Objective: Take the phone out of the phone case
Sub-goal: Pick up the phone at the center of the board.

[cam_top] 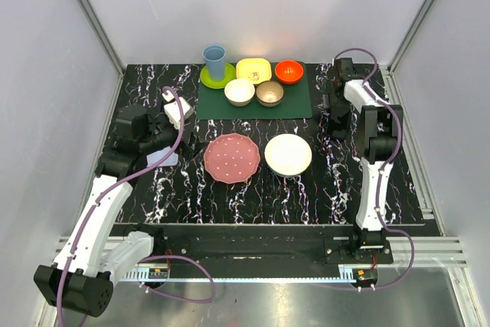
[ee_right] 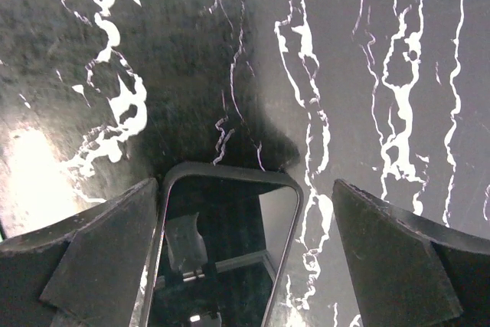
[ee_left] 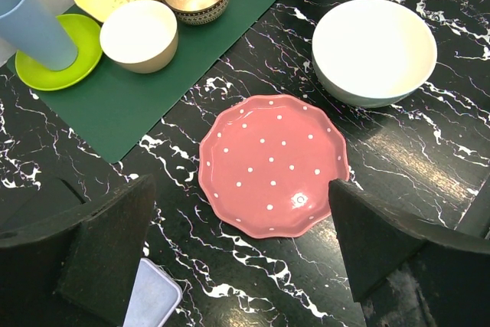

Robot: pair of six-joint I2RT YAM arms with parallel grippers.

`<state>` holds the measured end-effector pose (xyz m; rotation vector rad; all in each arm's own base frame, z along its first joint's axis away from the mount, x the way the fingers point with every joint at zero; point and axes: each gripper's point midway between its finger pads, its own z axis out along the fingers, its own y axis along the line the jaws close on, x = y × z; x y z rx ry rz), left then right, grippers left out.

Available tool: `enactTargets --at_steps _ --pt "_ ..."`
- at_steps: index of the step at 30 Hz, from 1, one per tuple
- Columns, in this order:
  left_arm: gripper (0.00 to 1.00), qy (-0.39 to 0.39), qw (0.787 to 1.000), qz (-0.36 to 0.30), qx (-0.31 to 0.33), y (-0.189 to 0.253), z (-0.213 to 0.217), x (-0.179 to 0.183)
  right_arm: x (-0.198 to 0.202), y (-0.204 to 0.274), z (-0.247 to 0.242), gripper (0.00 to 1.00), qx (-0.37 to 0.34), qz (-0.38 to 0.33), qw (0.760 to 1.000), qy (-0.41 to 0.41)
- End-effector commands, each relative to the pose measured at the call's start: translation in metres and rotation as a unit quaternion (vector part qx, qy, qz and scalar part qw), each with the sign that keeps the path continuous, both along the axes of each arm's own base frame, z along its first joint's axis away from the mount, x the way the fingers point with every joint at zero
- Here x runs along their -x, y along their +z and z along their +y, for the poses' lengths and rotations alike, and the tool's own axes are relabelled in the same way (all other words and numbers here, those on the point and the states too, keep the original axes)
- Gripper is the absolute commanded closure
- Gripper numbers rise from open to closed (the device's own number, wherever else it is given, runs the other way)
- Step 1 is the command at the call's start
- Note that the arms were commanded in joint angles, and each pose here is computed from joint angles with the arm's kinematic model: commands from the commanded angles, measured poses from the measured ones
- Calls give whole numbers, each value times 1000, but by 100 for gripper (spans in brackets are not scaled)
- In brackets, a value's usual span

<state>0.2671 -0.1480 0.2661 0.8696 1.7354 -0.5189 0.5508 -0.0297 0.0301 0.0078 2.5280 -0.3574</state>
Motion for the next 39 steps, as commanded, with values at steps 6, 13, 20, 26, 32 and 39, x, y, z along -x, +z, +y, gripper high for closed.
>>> enactTargets --at_steps 6,13,20,26,32,39 --pt "1 -4 999 -32 15 14 -3 0 41 13 -45 0 40 30 998 -27" --pt "1 -7 999 -30 17 14 -4 2 72 17 -57 0 32 47 998 -25" --pt "1 -9 999 -32 19 14 -4 4 114 13 -51 0 16 77 997 1" --pt "1 -14 999 -31 21 15 -5 6 143 19 -47 0 15 88 996 20" --pt "1 -13 999 -29 21 13 -6 6 134 63 -49 0 18 38 998 46" --pt "1 -13 999 -26 19 10 -5 5 141 88 2 0 -73 33 977 199"
